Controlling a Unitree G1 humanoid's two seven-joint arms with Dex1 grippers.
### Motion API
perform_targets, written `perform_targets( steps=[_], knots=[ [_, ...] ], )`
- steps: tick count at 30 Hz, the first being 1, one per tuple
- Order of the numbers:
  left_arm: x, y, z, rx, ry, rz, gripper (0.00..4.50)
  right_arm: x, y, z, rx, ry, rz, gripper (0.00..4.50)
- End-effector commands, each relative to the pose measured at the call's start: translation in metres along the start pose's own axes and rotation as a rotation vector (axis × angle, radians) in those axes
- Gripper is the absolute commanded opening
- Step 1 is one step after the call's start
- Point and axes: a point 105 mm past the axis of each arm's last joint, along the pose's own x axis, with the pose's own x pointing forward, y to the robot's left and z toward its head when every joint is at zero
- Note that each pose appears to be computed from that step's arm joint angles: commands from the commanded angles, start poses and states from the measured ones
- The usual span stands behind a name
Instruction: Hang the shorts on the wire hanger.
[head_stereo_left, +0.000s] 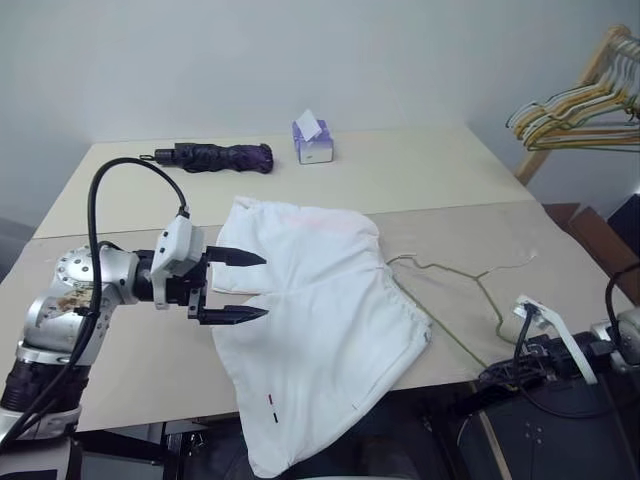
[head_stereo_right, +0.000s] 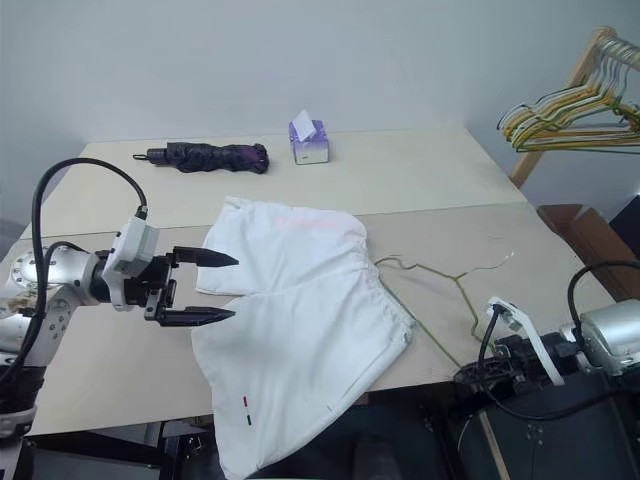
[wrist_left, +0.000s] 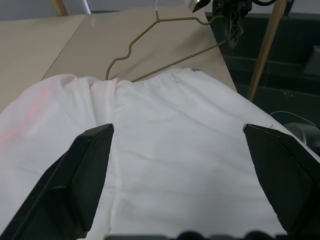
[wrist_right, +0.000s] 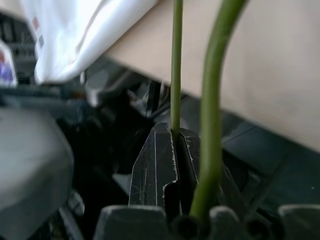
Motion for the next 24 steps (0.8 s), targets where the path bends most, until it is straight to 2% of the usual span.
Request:
perform_targets(
  steps=[1, 8, 11, 13, 17, 24],
  knots=[
    [-0.005, -0.001, 0.007, 0.033, 0.005, 0.002, 4.48, -0.001, 0.017, 0.001, -0.059, 0.023, 0.067, 0.0],
    [-0.007, -0.003, 0.007, 0.034, 0.011, 0.003, 4.48, 0.004, 0.042, -0.007, -0.096, 0.075, 0.113, 0.0],
    [-0.007, -0.004, 0.005, 0.033, 0.016, 0.003, 4.48, 0.008, 0.042, -0.016, -0.059, 0.08, 0.122, 0.0],
    [-0.006, -0.005, 0.003, 0.031, 0.018, 0.0, 4.48, 0.013, 0.031, -0.017, 0.004, 0.051, 0.099, 0.0],
    [-0.003, -0.006, 0.002, 0.037, 0.018, -0.017, 4.48, 0.016, 0.019, -0.009, 0.056, -0.025, 0.091, 0.0],
    [-0.001, 0.0, 0.005, 0.057, 0.019, -0.027, 4.48, 0.01, 0.046, 0.012, -0.04, -0.086, 0.177, 0.0]
  ],
)
